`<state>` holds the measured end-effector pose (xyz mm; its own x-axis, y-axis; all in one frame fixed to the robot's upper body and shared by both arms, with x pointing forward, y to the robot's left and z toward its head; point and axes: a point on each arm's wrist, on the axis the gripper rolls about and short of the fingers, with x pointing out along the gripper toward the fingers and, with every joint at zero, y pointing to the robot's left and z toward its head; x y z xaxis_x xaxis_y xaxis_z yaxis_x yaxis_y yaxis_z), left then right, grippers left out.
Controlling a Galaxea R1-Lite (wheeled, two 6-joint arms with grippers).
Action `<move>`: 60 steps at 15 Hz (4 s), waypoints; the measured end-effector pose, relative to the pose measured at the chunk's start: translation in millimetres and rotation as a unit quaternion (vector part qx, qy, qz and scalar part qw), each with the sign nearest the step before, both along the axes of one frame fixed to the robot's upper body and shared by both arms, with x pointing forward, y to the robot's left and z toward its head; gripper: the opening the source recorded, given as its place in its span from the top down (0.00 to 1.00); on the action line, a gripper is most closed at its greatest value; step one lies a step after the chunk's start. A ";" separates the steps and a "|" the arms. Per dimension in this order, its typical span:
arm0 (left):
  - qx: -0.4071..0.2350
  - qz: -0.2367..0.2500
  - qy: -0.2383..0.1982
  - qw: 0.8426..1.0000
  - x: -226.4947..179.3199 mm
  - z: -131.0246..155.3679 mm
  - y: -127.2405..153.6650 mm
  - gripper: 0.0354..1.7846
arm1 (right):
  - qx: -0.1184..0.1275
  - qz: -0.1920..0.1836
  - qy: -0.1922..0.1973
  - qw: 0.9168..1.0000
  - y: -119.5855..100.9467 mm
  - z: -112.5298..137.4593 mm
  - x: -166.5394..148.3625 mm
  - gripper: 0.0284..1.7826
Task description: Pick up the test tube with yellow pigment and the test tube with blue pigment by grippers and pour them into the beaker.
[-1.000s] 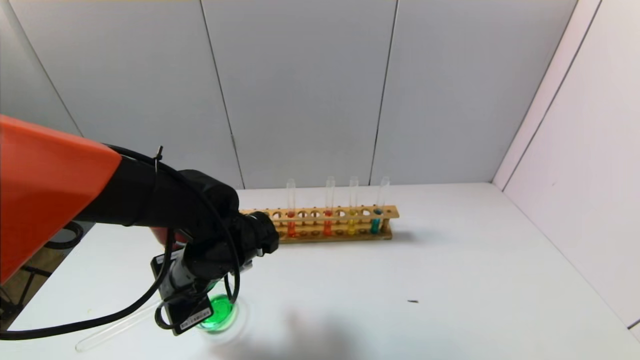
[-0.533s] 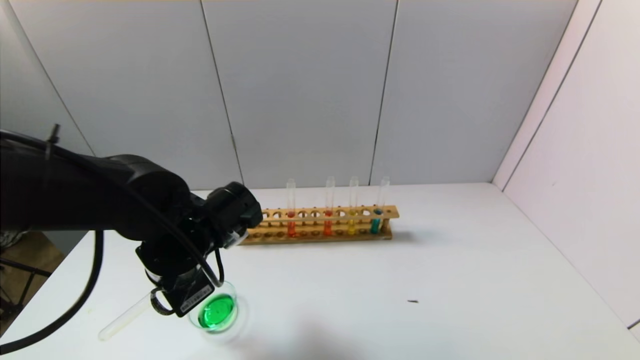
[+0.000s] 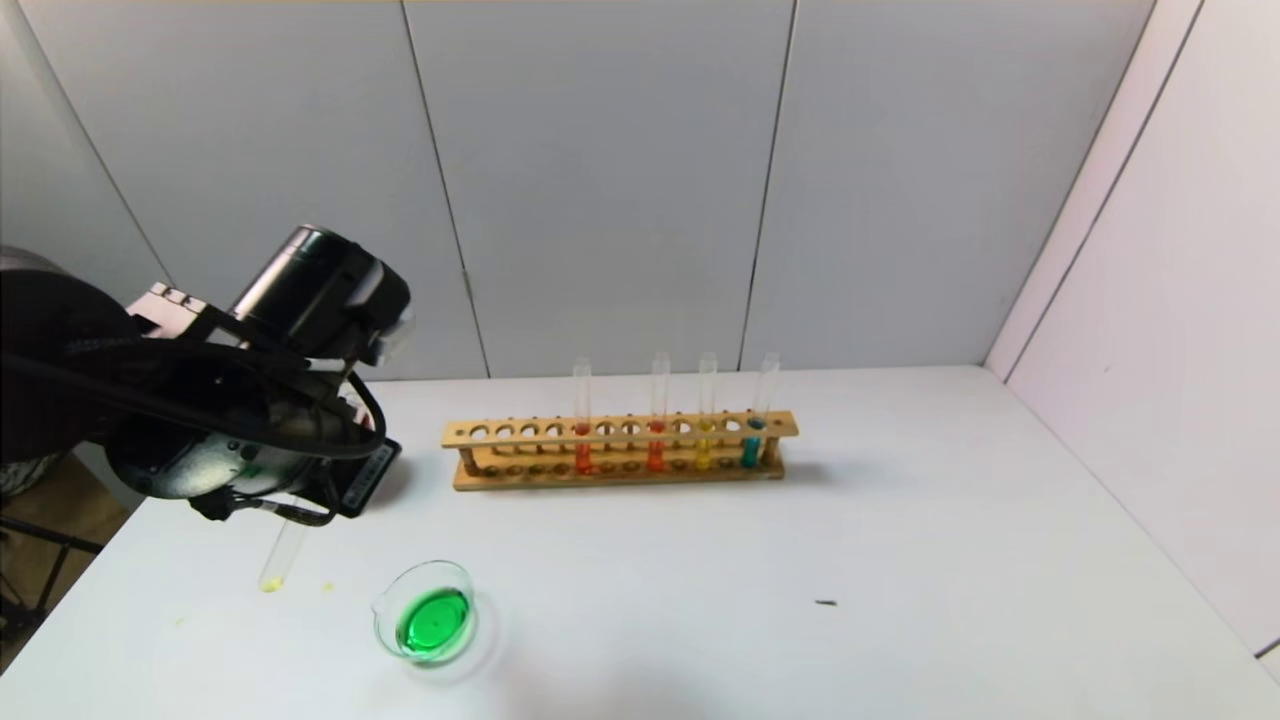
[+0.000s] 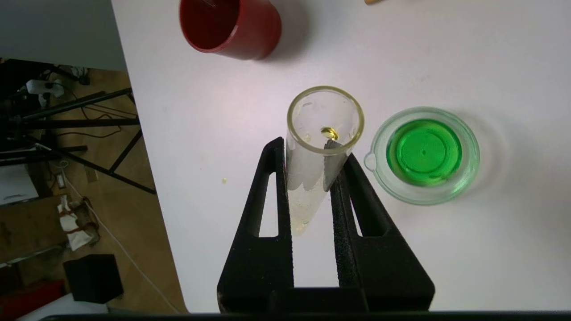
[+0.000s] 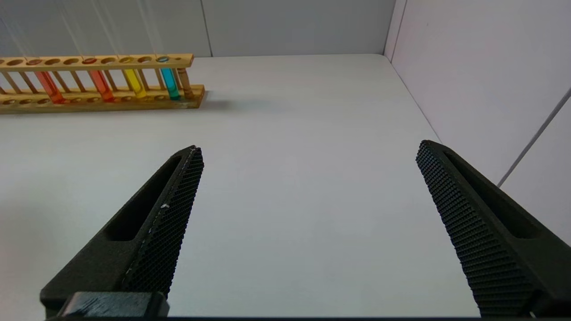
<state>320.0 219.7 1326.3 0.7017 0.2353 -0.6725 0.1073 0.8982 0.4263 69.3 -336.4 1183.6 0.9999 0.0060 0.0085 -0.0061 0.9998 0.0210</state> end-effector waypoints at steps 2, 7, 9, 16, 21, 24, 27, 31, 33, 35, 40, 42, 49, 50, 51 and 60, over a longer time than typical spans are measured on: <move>-0.028 0.023 -0.048 0.998 5.7 11.6 9.9 0.84 | 0.000 0.000 0.000 1.000 0.0 0.0 0.0 0.02; -0.096 0.086 -0.170 0.977 30.0 31.1 37.0 0.84 | 0.000 0.000 0.000 1.000 0.0 0.0 0.0 0.02; -0.112 0.100 -0.186 0.971 41.3 30.5 49.2 0.84 | 0.000 0.000 0.000 1.000 0.0 0.0 0.0 0.02; -0.128 0.155 -0.206 0.958 97.7 5.2 89.4 0.84 | 0.000 0.000 0.000 1.000 0.0 0.0 0.0 0.02; -0.128 0.163 -0.195 0.959 121.9 -18.7 93.6 0.84 | 0.000 0.000 0.000 1.000 0.0 0.0 0.0 0.02; -0.130 0.161 -0.193 0.959 130.8 -28.3 91.4 0.84 | 0.000 0.000 0.000 1.000 0.0 0.0 0.0 0.02; -0.128 0.160 -0.180 0.962 135.5 -39.8 88.3 0.84 | 0.000 0.000 0.000 1.000 0.0 0.0 0.0 0.02; -0.127 0.159 -0.172 0.964 138.9 -51.6 86.7 0.84 | 0.000 0.000 0.000 1.000 0.0 0.0 0.0 0.02; -0.128 0.158 -0.173 0.964 139.0 -60.1 85.8 0.84 | 0.000 0.000 0.000 1.000 0.0 0.0 0.0 0.02; -0.128 0.156 -0.175 0.964 139.2 -69.9 85.2 0.84 | 0.000 0.000 0.000 1.000 0.0 0.0 0.0 0.02; -0.132 0.149 -0.161 0.967 138.0 -88.8 84.8 0.80 | 0.000 0.000 0.000 1.000 0.0 0.0 0.0 0.02; -0.134 0.147 -0.164 0.966 136.6 -90.3 85.0 0.71 | 0.000 0.000 0.000 1.000 0.0 0.0 0.0 0.02; -0.136 0.138 -0.187 0.963 112.6 -69.3 85.1 0.11 | 0.000 0.000 0.000 1.000 0.0 0.0 0.0 0.02; -0.137 0.134 -0.200 0.961 106.2 -57.9 85.7 0.07 | 0.000 0.000 0.000 1.000 0.0 0.0 0.0 0.02; -0.137 0.128 -0.213 0.959 98.4 -46.0 86.2 0.04 | 0.000 0.000 0.000 1.000 0.0 0.0 0.0 0.02; -0.145 0.070 -0.280 0.946 -35.6 41.9 86.7 0.02 | 0.000 0.000 0.000 1.000 0.0 0.0 0.0 0.02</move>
<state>284.4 306.4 1368.2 0.9431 0.2142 -0.2545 -0.1906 0.9750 0.1144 69.3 -336.4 1183.6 0.9999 0.0055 0.0087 -0.0057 0.9998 0.0210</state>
